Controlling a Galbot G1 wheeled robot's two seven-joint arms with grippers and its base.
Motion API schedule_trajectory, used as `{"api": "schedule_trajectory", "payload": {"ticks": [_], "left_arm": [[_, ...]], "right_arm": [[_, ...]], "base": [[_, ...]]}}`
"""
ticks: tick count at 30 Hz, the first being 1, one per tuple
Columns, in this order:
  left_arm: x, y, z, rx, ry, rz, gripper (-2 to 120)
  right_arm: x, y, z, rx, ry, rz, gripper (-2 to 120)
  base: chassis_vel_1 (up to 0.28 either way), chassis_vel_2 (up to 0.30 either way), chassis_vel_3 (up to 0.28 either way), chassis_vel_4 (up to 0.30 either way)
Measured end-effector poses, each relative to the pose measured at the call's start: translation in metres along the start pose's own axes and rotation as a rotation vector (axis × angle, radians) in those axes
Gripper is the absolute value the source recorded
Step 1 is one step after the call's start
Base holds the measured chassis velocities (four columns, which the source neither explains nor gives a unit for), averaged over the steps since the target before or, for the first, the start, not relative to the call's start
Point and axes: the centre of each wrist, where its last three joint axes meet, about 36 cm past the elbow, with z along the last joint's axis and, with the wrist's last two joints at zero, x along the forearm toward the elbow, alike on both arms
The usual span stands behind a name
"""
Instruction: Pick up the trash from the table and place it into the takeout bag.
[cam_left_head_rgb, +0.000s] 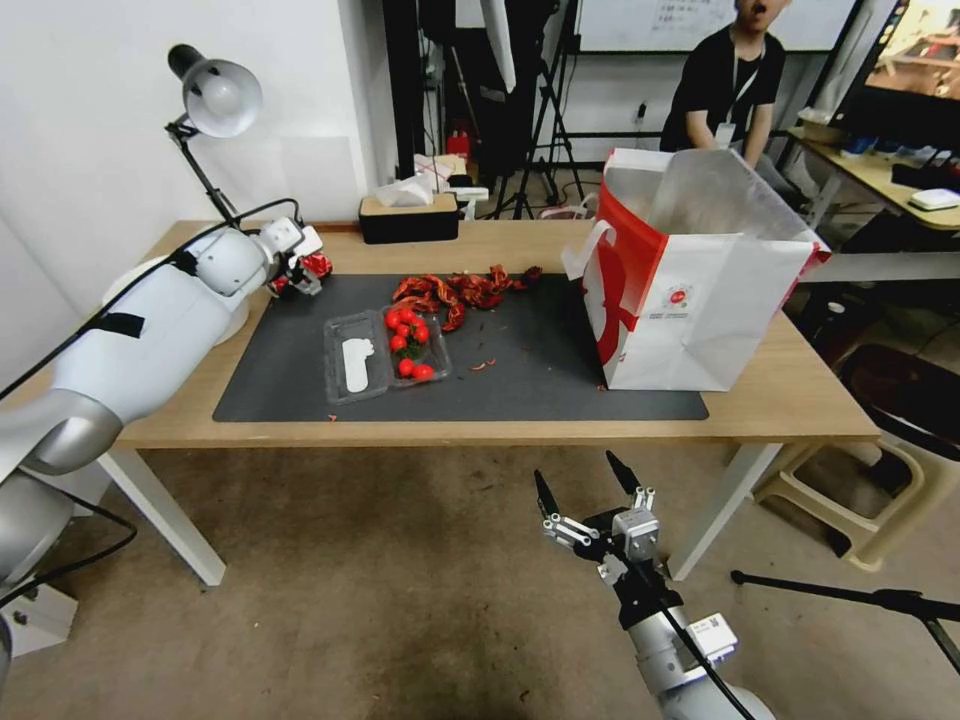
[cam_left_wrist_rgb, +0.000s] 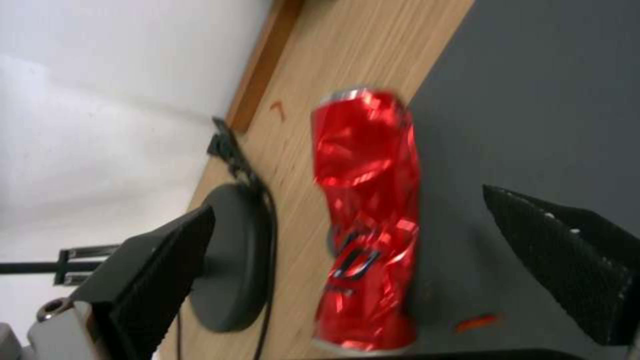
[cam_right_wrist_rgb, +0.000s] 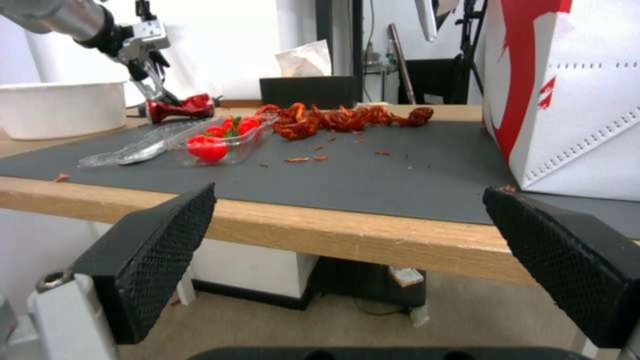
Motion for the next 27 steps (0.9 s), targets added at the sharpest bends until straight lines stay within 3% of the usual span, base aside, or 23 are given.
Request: {"api": "schedule_trajectory", "payload": {"ticks": [2,5,10,19,27], "left_arm": [[-0.002,0.004,-0.002,-0.016,0.019,0.017,100],[-0.012,0.009,-0.004,-0.088,0.115,0.064,100],[-0.026,0.016,-0.003,-0.159,0.193,0.046,100],[-0.037,0.018,0.011,-0.203,0.258,0.076,100],[-0.047,0.013,0.005,-0.210,0.278,0.084,96]], "right_arm": [[0.000,0.000,0.000,0.000,0.000,0.000,100],[-0.001,0.000,0.001,-0.002,0.000,0.000,100],[0.000,0.000,0.002,-0.003,0.003,-0.001,100],[0.001,-0.001,0.002,-0.002,0.006,-0.005,100],[0.000,0.001,0.003,-0.007,0.006,-0.007,100]], "base": [[0.000,0.000,0.000,0.000],[0.000,0.000,0.000,0.000],[0.000,0.000,0.000,0.000],[0.000,0.000,0.000,0.000],[0.000,0.000,0.000,0.000]]}}
